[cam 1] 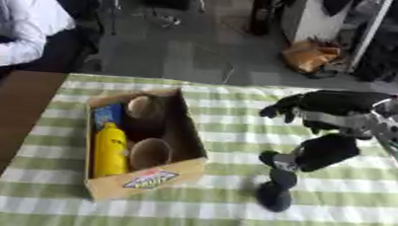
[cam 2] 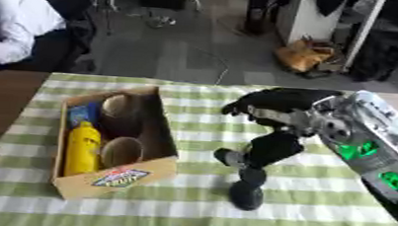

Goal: Pick up objects on the table and place them in the box.

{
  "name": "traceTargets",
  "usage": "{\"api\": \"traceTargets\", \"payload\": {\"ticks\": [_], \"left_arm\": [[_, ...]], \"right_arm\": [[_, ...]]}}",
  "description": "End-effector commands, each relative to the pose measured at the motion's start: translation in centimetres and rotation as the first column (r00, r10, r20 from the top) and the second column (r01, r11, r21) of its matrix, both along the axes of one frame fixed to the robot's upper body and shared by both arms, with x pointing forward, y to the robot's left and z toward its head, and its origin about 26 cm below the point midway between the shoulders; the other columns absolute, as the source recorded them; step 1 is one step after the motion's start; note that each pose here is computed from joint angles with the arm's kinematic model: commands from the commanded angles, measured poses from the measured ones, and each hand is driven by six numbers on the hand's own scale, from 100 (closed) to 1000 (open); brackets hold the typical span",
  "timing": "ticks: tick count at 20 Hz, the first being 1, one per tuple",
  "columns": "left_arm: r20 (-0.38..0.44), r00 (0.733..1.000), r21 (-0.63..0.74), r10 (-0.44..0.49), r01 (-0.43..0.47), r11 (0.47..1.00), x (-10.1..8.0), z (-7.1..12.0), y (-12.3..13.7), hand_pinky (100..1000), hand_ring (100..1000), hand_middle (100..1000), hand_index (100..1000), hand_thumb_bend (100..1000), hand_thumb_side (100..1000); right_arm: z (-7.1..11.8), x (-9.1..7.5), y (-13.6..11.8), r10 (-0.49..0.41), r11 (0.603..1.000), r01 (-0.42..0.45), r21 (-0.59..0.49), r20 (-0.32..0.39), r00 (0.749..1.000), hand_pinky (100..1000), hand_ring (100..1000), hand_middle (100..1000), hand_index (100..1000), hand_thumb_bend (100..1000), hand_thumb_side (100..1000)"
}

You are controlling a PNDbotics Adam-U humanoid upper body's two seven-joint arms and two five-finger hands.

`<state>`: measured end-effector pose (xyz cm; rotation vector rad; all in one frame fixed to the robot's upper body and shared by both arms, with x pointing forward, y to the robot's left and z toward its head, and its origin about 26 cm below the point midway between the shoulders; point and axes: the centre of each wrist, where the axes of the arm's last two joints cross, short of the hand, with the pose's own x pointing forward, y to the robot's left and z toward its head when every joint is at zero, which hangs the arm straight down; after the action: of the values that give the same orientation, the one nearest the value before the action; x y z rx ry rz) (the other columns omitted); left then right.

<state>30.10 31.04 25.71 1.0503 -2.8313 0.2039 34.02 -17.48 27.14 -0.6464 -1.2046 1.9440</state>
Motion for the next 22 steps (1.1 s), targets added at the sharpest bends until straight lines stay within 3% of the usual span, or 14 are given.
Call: {"api": "traceTargets", "payload": {"ticks": [1,5,22], "left_arm": [[0.030,1.000,0.018,0.004,-0.005,1.000,-0.3,1.0,0.1,892,967,979,1000,100,1000],[0.030,1.000,0.017,0.003,-0.003,1.000,-0.3,1.0,0.1,892,967,976,1000,100,1000],[0.027,1.000,0.012,0.003,-0.003,1.000,-0.3,0.9,0.1,892,967,962,1000,100,1000]], "right_arm": [[0.2,0.8,-0.4,-0.023,1.000,0.022,-0.017,-0.049,0.999,552,847,949,946,588,568],[-0.9,1.7,-0.3,-0.023,0.999,0.019,-0.047,-0.086,0.996,601,871,965,978,625,533],[-4.0,5.7,-2.0,-0.087,0.991,0.068,-0.116,-0.164,0.983,603,855,931,908,511,492]]}}
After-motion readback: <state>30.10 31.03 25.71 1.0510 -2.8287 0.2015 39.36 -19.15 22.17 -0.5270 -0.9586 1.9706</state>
